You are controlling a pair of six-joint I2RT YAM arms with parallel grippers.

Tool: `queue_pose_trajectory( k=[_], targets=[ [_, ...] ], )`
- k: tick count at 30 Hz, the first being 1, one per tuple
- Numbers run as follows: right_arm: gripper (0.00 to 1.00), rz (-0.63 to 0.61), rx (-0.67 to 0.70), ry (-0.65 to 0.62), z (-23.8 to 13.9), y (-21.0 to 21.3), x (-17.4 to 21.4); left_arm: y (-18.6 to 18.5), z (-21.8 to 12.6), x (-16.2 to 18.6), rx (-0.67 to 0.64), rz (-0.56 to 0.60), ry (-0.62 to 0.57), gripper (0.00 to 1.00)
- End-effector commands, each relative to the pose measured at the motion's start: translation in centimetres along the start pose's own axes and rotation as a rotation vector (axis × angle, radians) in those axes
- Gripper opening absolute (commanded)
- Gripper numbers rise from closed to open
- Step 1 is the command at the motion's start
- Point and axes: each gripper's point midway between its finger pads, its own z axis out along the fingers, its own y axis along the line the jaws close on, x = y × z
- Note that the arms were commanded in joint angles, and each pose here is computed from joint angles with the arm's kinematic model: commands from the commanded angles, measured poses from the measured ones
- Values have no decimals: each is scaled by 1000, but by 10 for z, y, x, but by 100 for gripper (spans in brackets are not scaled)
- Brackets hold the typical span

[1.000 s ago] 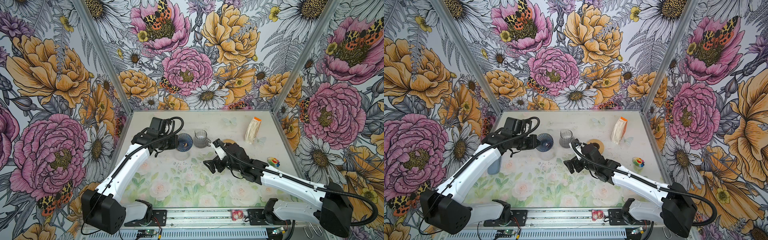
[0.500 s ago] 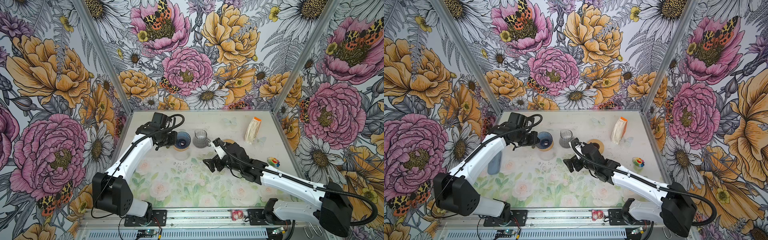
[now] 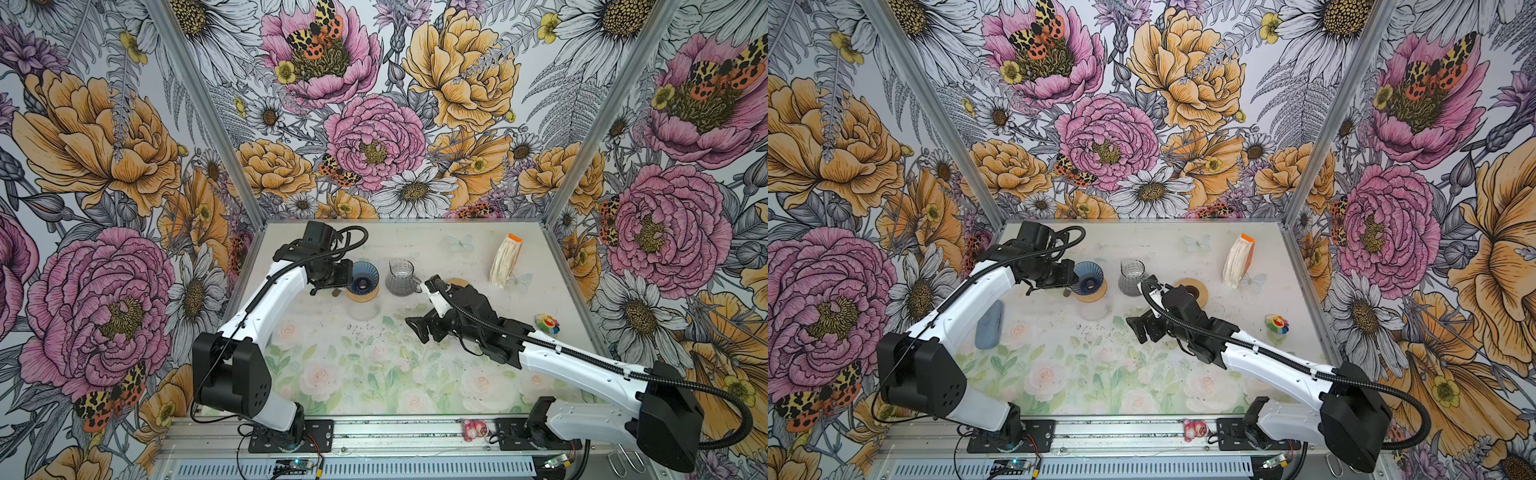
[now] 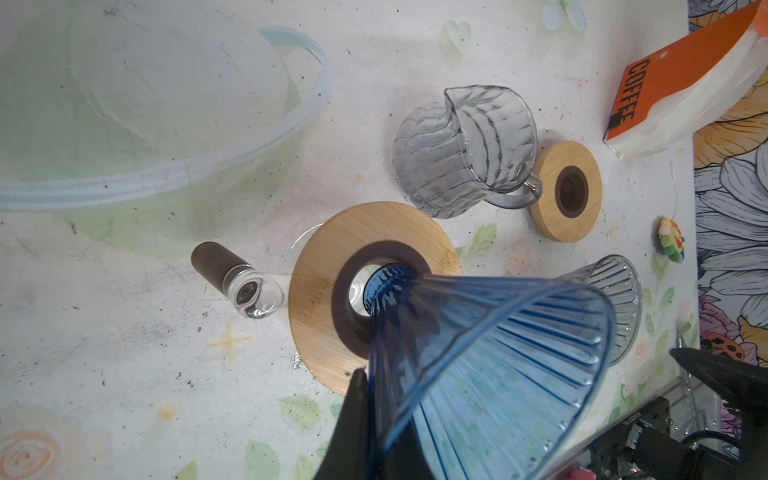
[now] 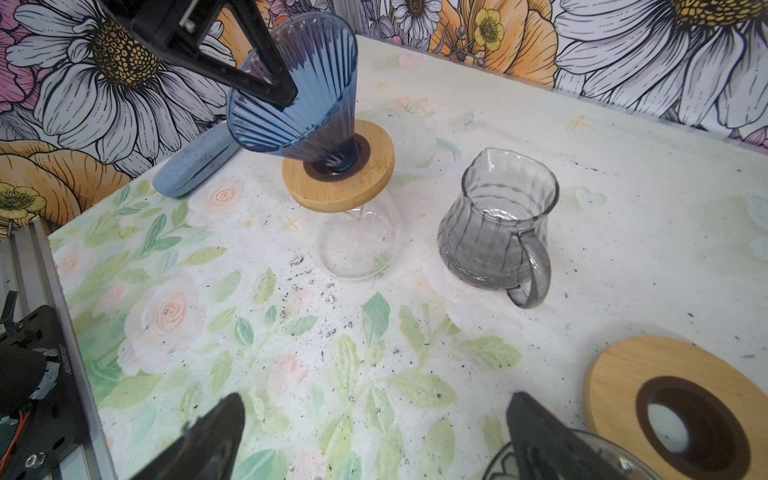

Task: Place the coffee filter in the dripper
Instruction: 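Lower the blue dripper into the wooden stand's hole with the left gripper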

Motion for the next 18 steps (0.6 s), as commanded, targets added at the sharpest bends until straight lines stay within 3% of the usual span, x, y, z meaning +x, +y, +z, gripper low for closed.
queue_pose_trajectory(
  k=[1, 18],
  targets=[
    [100, -12, 24, -19, 3, -2, -6, -3, -3, -6, 23, 17, -11, 5],
    [99, -12, 32, -5, 7, -4, -2, 2, 5, 9, 21, 23, 97, 5]
  ],
)
